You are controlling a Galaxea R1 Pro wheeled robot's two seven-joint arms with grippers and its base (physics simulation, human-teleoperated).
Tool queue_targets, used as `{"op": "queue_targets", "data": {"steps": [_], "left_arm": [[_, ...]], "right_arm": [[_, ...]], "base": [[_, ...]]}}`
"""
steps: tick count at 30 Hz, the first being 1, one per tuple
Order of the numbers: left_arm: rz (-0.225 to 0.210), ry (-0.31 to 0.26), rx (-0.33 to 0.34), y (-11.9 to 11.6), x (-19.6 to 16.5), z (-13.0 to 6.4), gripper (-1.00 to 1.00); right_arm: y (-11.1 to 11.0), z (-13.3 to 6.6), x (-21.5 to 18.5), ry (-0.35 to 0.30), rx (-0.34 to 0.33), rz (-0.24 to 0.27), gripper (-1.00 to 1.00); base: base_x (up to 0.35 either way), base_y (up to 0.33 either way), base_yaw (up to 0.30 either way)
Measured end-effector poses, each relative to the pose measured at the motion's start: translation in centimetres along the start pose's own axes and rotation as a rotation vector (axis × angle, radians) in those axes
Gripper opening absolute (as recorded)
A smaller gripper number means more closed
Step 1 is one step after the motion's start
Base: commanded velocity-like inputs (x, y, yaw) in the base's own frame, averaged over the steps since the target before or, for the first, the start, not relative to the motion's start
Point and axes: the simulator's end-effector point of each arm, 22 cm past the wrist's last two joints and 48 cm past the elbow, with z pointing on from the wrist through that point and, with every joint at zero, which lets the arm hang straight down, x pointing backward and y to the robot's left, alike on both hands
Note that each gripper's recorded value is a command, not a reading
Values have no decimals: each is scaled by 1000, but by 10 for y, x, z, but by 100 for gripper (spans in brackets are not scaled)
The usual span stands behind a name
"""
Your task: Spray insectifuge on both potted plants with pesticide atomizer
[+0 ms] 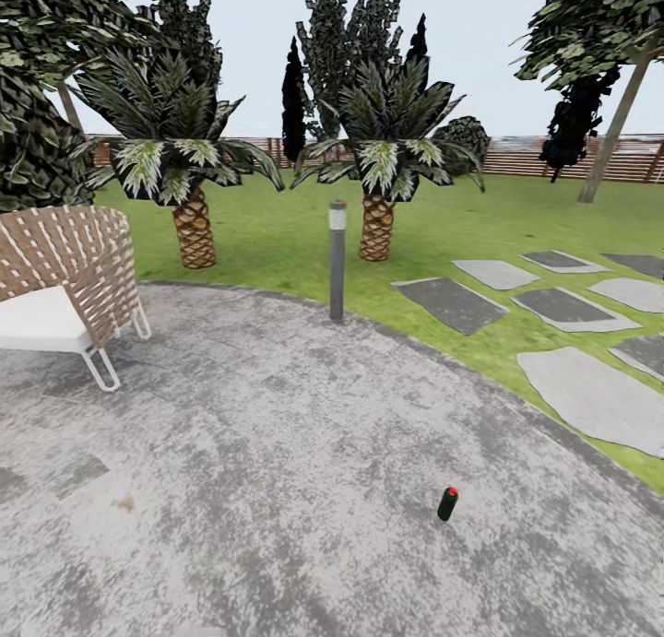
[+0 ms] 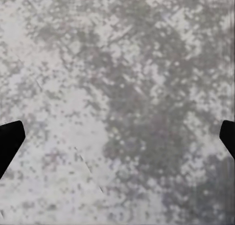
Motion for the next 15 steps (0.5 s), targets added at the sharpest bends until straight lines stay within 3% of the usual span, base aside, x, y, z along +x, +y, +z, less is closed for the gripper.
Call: {"op": "queue_targets", "data": {"steps": [15], "left_arm": [[-1,0,0,0,0,0,100]], "right_arm": [[3,0,0,-1,-6,-3,100]], "base": [[0,-273,0]]}}
